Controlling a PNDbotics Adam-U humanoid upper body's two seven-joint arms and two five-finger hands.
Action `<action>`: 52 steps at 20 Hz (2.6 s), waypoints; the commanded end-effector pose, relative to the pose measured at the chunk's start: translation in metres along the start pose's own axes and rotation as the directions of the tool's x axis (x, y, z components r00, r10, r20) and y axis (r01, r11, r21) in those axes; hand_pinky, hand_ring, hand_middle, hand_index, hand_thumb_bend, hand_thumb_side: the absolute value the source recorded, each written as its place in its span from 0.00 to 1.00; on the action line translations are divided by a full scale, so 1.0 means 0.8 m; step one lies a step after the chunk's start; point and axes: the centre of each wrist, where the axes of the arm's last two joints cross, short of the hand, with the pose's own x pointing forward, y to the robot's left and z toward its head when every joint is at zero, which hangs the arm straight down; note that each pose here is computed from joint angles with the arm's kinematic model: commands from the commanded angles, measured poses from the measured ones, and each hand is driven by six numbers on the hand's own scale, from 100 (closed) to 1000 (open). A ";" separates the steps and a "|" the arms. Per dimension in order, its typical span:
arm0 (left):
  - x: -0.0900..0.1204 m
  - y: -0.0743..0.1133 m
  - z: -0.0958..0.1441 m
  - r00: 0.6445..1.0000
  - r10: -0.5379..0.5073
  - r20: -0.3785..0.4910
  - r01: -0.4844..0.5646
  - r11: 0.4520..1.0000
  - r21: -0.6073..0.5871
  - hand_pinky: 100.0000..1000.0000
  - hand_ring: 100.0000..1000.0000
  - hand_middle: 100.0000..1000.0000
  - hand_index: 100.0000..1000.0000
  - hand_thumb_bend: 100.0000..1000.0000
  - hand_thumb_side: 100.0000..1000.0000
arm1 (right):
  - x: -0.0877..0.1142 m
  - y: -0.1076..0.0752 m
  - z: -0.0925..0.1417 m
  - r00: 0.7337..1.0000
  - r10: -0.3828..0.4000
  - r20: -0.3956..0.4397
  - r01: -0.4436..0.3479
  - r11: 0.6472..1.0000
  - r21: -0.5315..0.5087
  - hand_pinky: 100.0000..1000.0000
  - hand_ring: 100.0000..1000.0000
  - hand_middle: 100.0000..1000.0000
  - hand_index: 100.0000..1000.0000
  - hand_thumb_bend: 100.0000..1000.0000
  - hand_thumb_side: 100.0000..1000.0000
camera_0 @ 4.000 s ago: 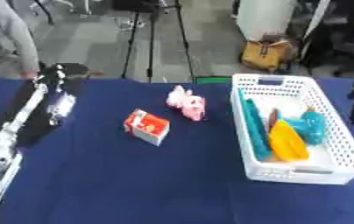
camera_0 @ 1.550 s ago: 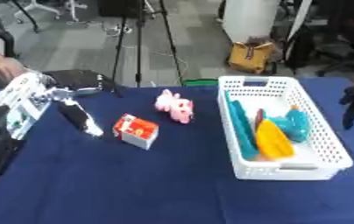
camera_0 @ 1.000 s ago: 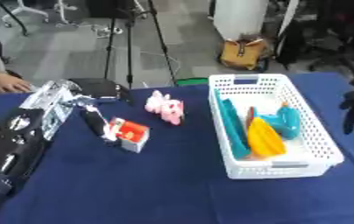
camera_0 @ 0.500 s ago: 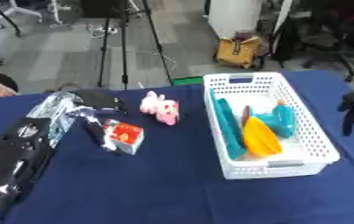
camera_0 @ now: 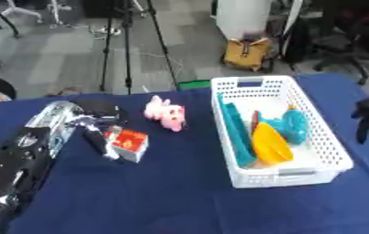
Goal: Pick up objects on the table and place them in the box.
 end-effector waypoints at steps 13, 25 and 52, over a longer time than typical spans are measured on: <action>-0.011 -0.007 0.005 0.998 0.050 -0.032 -0.050 0.999 0.019 0.91 0.75 0.71 0.83 0.49 0.40 | 0.009 -0.010 -0.006 0.999 0.027 0.034 -0.028 1.000 0.003 0.26 0.34 0.51 0.70 0.00 0.48; -0.012 0.006 0.012 0.995 0.100 -0.028 -0.097 0.992 0.079 0.77 0.40 0.34 0.77 0.16 0.08 | 0.009 -0.011 -0.006 0.999 0.028 0.034 -0.028 1.000 -0.003 0.26 0.34 0.51 0.70 0.00 0.48; 0.131 0.164 -0.010 0.967 0.038 0.252 -0.178 0.809 0.560 0.53 0.43 0.35 0.76 0.05 0.00 | 0.015 0.002 -0.023 0.997 -0.010 0.071 0.006 0.999 0.054 0.26 0.34 0.51 0.70 0.00 0.48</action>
